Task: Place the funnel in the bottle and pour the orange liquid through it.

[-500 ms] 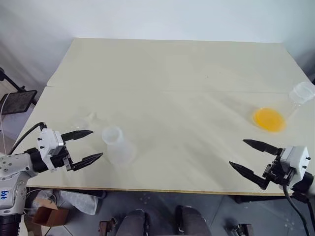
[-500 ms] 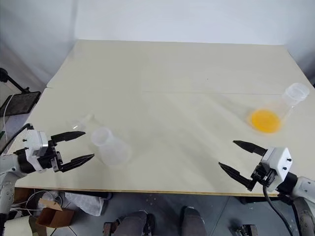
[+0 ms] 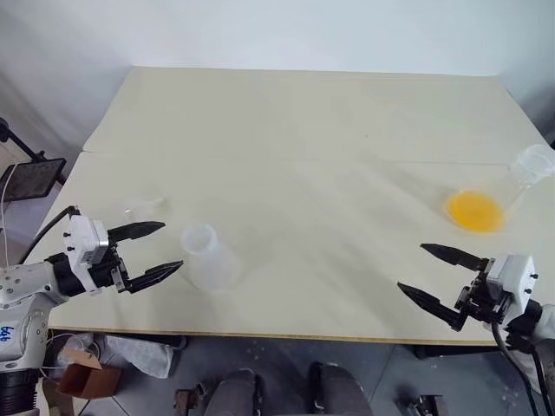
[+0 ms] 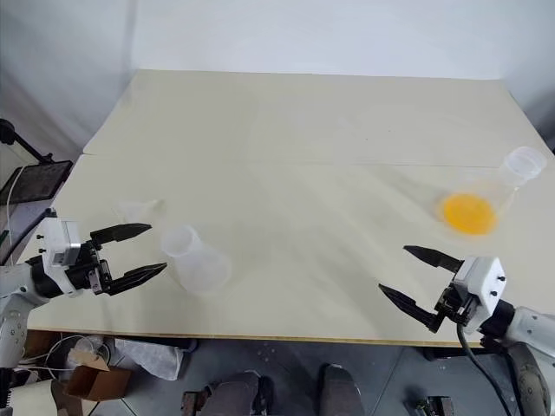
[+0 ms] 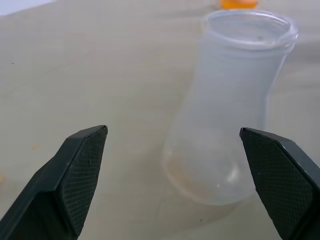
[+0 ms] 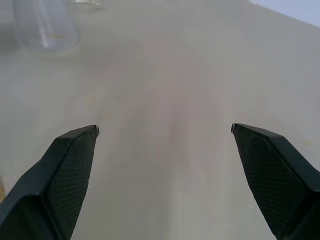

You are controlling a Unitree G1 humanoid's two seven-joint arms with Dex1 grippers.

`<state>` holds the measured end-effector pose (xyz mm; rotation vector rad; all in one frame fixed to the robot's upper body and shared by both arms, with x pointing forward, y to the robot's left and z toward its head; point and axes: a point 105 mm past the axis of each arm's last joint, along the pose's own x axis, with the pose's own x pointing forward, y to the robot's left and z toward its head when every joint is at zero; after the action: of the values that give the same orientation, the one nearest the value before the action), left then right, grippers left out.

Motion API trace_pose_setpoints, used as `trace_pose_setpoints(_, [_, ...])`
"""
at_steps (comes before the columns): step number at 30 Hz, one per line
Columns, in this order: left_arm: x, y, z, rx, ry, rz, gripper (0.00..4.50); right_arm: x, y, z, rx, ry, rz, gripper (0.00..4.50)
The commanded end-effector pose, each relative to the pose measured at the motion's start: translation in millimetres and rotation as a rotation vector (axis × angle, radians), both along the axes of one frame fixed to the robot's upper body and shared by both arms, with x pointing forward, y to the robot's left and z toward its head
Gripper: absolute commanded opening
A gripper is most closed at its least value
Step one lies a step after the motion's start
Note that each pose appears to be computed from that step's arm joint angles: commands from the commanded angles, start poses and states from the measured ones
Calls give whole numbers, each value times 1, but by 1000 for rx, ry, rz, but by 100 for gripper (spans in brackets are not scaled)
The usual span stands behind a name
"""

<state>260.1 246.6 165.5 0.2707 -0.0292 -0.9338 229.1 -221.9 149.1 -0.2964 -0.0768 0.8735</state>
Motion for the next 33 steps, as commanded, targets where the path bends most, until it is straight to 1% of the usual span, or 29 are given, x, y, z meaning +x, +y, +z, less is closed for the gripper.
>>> trace_pose_setpoints(1, [-10, 15, 3, -88, -13, 75, 450, 4, 13, 6, 41, -26, 47, 445])
trace_pose_setpoints(2, [-15, 21, -3, -114, 35, 100, 450, 6, 19, 7, 57, -29, 64, 445])
trace_pose_setpoints(4, [-21, 32, -6, -173, 55, 149, 450, 11, 27, 13, 100, -39, 71, 445])
trace_pose_setpoints(8, [-35, 73, -16, -218, 24, 331, 450, 12, 57, 25, 142, -44, 189, 445])
trace_pose_setpoints(14, [-53, 85, -29, -206, 46, 370, 450, 10, 83, 41, 165, -72, 307, 445])
trace_pose_setpoints(16, [-56, 81, -31, -193, 49, 346, 450, 11, 88, 47, 167, -88, 327, 445])
trace_pose_setpoints(18, [-53, 64, -25, -182, 33, 269, 450, 13, 87, 48, 162, -89, 322, 445])
trace_pose_setpoints(23, [-41, 20, -9, -177, 9, 92, 450, 19, 75, 40, 126, -59, 275, 445])
trace_pose_setpoints(25, [-34, -4, 2, -200, 0, 2, 450, 21, 64, 32, 117, -34, 231, 445])
trace_pose_setpoints(30, [-17, -39, 20, -235, -11, -113, 450, 22, 43, 19, 94, -13, 143, 445])
trace_pose_setpoints(33, [-9, -51, 21, -229, 27, -158, 450, 20, 39, 19, 100, -25, 105, 445])
